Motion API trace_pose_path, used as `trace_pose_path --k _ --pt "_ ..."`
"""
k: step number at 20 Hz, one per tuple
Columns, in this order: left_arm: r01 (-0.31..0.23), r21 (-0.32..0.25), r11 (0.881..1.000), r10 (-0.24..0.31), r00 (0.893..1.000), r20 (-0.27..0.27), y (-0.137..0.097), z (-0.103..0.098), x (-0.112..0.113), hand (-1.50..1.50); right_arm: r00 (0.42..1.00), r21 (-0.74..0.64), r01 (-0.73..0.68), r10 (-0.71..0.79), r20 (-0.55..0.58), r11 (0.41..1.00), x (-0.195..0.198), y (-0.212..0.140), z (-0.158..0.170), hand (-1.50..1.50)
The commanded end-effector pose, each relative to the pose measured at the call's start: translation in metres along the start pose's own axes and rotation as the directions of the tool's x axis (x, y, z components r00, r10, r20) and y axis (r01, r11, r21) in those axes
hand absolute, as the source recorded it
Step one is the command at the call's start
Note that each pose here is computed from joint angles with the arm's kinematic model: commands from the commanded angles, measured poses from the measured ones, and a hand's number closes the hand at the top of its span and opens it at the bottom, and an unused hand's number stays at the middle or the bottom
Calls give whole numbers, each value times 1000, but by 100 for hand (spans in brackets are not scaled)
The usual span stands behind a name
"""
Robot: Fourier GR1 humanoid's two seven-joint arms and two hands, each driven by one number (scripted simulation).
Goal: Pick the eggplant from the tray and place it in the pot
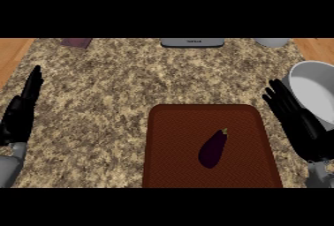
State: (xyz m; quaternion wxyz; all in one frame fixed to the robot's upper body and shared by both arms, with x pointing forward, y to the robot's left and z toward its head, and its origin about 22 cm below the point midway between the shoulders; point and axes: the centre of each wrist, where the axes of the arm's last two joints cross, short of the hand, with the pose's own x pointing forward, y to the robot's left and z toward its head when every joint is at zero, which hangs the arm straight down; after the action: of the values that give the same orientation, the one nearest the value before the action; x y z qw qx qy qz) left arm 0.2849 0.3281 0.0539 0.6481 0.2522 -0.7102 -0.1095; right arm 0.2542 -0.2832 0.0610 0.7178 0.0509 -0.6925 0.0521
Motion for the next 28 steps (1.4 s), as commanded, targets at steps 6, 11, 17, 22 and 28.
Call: trace_pose_path --k 6,11,17,22,28 --pt "-414 -20 910 414 902 125 -29 -25 54 0 967 155 27 -65 247 988 59 -91 -13 150" --pt "-462 -79 883 467 881 74 -40 -19 66 0 839 -8 -537 535 93 843 10 -113 22 -150" --pt "-483 -87 871 489 870 62 -46 1 51 0 768 46 -611 578 275 790 5 -120 22 -150" --pt "-462 -88 883 467 882 56 -46 -2 45 0 671 176 -741 719 178 648 34 -96 18 -150" --pt "-468 -84 880 474 878 68 -39 -5 59 0 564 339 -800 813 144 495 60 -46 11 -150"
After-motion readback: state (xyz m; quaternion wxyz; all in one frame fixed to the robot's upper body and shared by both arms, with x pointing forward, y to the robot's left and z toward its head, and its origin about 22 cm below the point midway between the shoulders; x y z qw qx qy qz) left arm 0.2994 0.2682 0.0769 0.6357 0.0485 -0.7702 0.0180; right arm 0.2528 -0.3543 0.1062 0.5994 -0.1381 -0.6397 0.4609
